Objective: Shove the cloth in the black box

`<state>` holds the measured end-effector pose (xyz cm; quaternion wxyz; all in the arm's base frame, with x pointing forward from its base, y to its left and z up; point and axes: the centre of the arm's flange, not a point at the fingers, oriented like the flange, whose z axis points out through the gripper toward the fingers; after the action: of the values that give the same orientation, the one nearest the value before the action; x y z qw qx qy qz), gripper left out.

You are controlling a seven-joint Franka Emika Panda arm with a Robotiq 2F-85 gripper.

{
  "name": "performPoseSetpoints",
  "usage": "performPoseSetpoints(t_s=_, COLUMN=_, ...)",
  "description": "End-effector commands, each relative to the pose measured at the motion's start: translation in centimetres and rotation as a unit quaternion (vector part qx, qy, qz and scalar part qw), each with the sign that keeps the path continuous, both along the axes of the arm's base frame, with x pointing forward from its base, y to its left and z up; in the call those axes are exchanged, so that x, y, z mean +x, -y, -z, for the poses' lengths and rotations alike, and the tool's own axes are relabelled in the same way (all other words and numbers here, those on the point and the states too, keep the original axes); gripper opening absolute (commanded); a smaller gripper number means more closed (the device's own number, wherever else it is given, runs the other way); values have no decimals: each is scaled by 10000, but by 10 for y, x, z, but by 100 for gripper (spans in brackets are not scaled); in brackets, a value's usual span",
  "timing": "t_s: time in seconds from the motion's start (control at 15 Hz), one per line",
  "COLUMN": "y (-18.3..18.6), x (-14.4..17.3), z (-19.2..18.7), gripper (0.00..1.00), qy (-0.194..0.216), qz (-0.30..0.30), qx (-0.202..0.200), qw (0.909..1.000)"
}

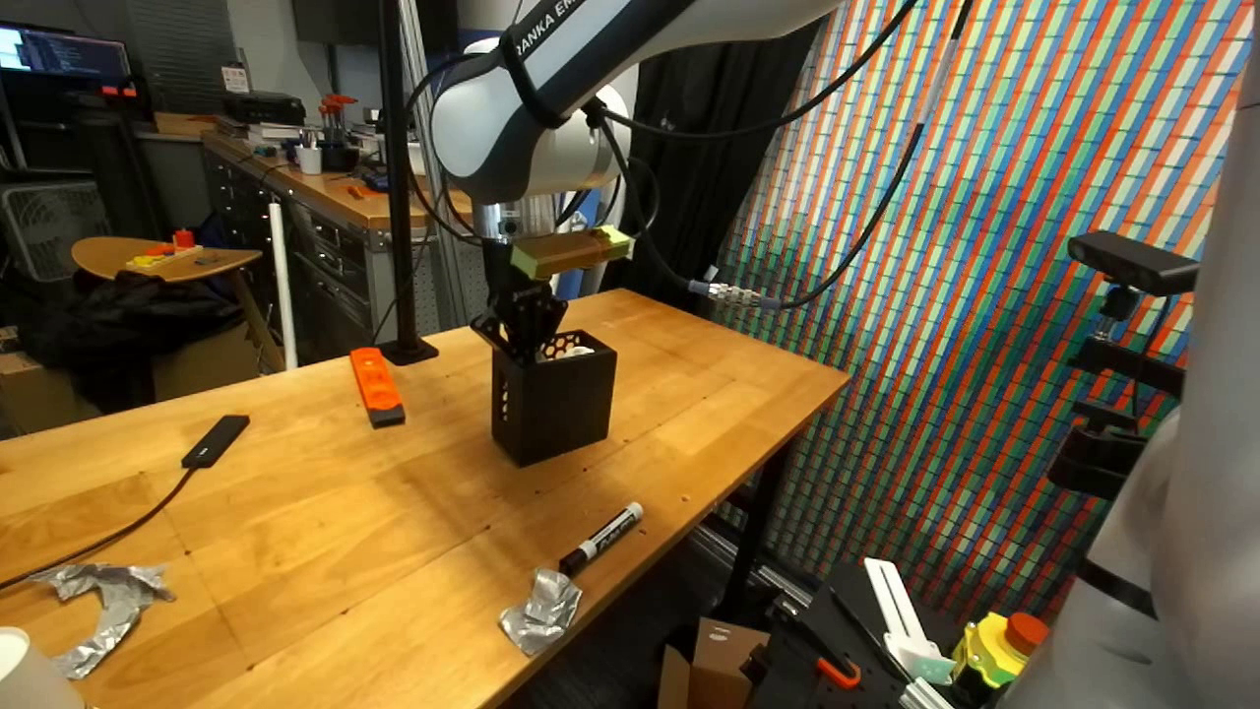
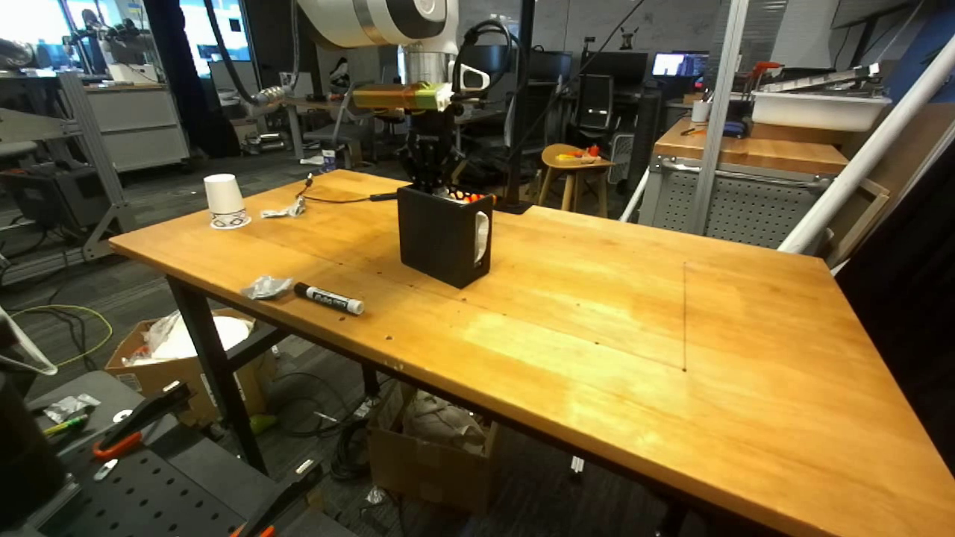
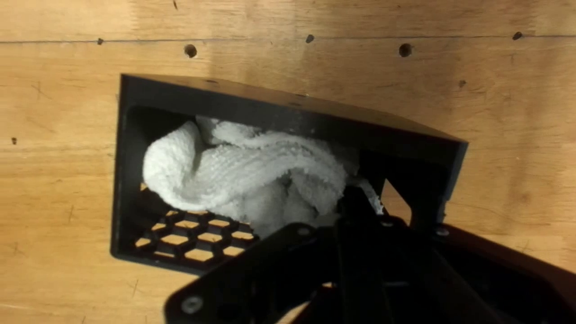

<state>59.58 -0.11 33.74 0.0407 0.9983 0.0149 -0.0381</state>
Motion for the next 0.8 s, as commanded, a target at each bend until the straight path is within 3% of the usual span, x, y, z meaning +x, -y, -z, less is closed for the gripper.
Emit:
performPoseSetpoints(t_s=0.0, y=11, x=2, z=-14, gripper=0, qy=78, qz=-42, qx=-88, qw=9999)
performPoseSetpoints(t_s=0.73, y=27, x=-2, z=-41, gripper=0, qy=292, qz=92, qx=-225, qw=9993)
